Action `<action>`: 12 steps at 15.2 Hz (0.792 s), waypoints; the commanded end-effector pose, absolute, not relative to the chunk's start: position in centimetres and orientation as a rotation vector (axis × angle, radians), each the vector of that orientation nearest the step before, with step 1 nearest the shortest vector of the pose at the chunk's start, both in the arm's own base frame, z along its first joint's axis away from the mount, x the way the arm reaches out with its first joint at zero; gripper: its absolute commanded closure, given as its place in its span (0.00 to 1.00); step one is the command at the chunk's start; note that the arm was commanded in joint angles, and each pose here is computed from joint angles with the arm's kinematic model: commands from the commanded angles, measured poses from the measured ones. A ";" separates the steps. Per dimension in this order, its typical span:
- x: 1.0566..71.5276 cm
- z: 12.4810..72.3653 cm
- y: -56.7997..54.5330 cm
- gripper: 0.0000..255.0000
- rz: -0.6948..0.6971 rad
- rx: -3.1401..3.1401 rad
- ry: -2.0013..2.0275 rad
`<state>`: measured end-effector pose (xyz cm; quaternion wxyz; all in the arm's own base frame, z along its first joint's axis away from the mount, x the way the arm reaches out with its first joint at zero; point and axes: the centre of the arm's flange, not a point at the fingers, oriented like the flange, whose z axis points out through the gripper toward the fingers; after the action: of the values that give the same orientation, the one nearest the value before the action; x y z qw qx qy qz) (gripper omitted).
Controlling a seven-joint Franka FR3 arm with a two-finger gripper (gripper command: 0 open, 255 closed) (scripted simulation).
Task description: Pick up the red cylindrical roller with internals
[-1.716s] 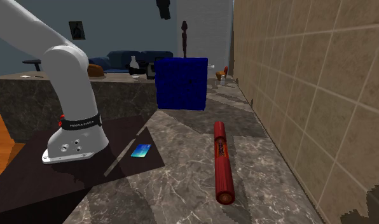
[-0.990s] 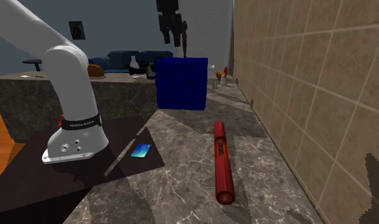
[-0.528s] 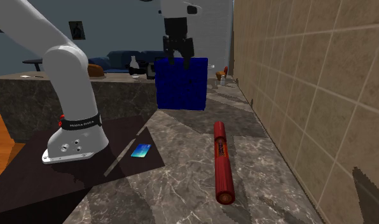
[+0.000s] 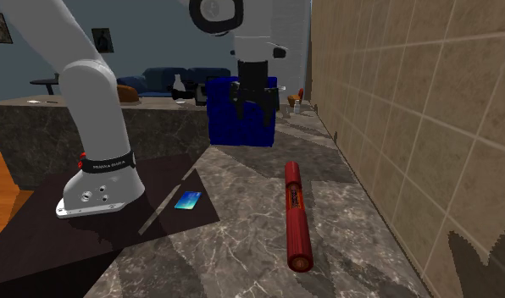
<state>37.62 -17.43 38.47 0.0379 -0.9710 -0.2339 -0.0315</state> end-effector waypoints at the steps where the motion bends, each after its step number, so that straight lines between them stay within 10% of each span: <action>1: 38.6 36.5 -19.2 0.00 -0.080 -2.967 -0.803; 12: 44.2 25.3 -26.3 0.00 0.014 -2.858 -1.227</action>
<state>43.66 -25.57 26.66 0.0170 -0.9248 -0.3801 0.0017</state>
